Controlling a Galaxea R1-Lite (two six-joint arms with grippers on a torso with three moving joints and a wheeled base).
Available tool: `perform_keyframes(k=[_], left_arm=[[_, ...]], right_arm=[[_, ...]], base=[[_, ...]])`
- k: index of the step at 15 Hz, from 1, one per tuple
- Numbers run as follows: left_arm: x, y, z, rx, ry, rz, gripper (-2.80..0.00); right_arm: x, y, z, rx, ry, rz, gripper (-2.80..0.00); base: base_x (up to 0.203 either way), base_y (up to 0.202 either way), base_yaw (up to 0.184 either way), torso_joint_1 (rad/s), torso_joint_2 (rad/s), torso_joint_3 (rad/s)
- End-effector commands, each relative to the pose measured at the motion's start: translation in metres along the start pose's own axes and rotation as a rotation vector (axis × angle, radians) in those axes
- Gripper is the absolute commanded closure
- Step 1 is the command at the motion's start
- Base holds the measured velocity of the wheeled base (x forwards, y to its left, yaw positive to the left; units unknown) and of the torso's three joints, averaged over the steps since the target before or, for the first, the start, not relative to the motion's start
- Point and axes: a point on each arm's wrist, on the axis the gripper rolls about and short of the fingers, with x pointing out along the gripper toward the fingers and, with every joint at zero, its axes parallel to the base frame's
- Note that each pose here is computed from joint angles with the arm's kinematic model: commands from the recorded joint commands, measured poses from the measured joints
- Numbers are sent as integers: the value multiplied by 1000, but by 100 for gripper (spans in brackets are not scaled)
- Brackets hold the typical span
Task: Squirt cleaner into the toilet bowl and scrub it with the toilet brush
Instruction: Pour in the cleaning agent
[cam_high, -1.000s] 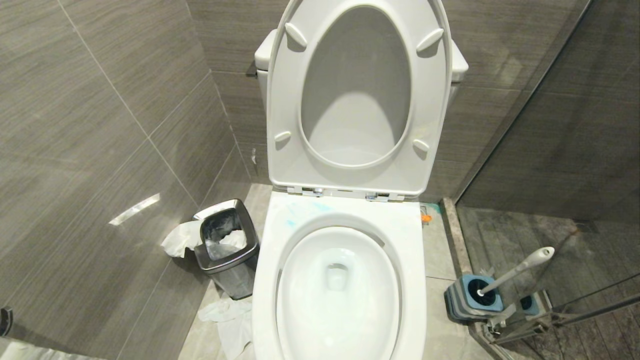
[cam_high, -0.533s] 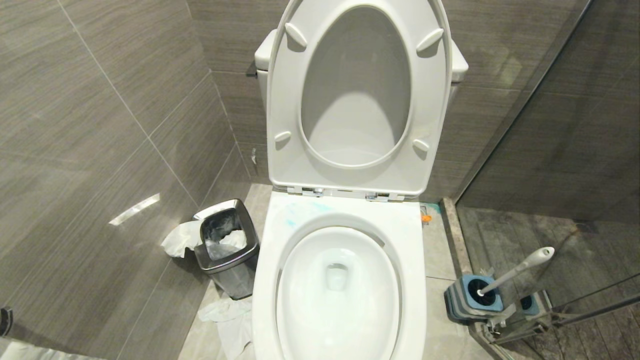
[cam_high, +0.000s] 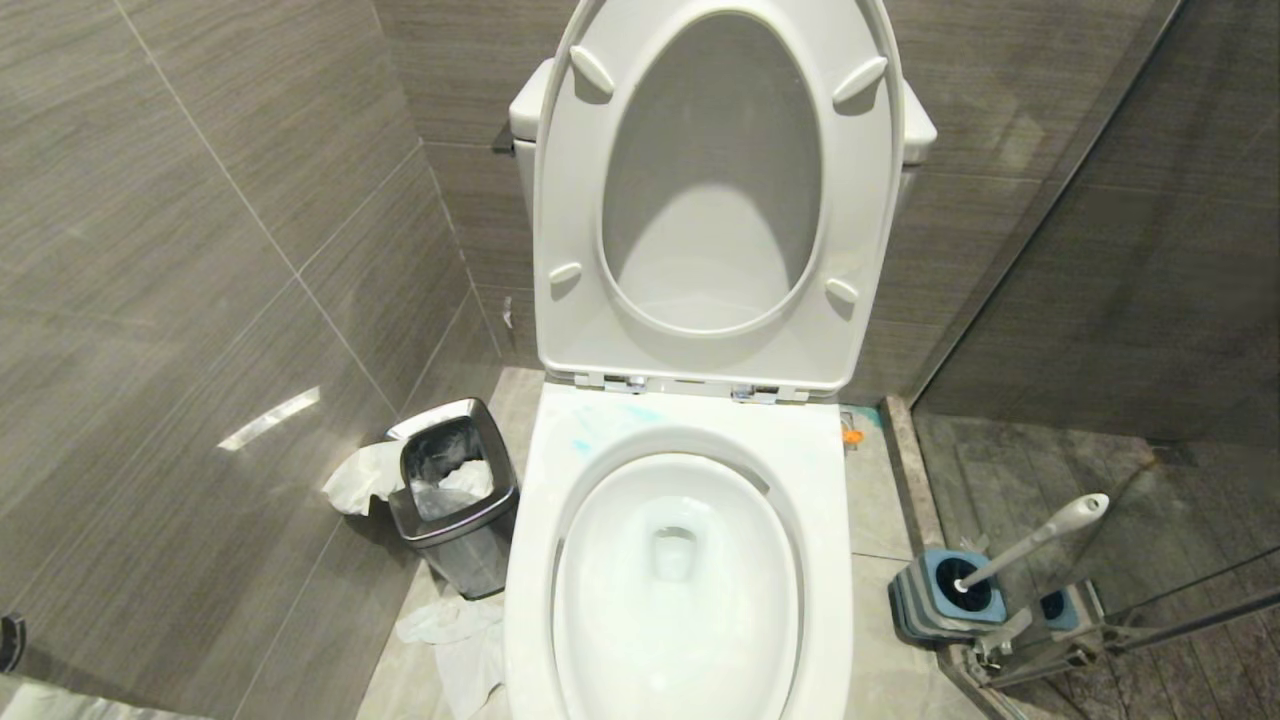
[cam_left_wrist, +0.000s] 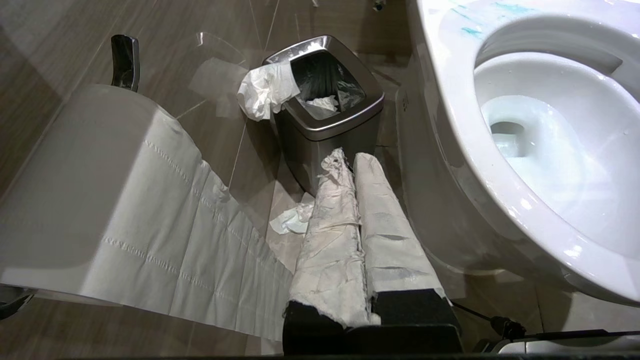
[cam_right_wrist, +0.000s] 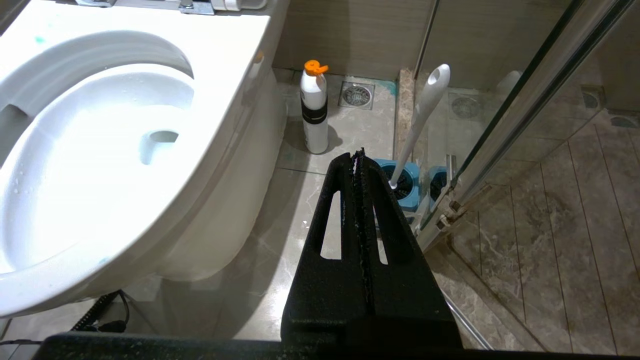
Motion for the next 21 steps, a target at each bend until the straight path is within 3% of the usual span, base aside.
perform_keyframes(k=[1, 21], left_arm=[[0, 0, 0, 0, 3, 0, 0], [0, 0, 0, 8, 2, -1, 0]], right_arm=[[0, 0, 0, 0, 0, 0, 0], [0, 0, 0, -4, 0, 3, 0]], base=[[0, 0, 0, 0, 0, 0], [0, 0, 0, 0, 0, 0]])
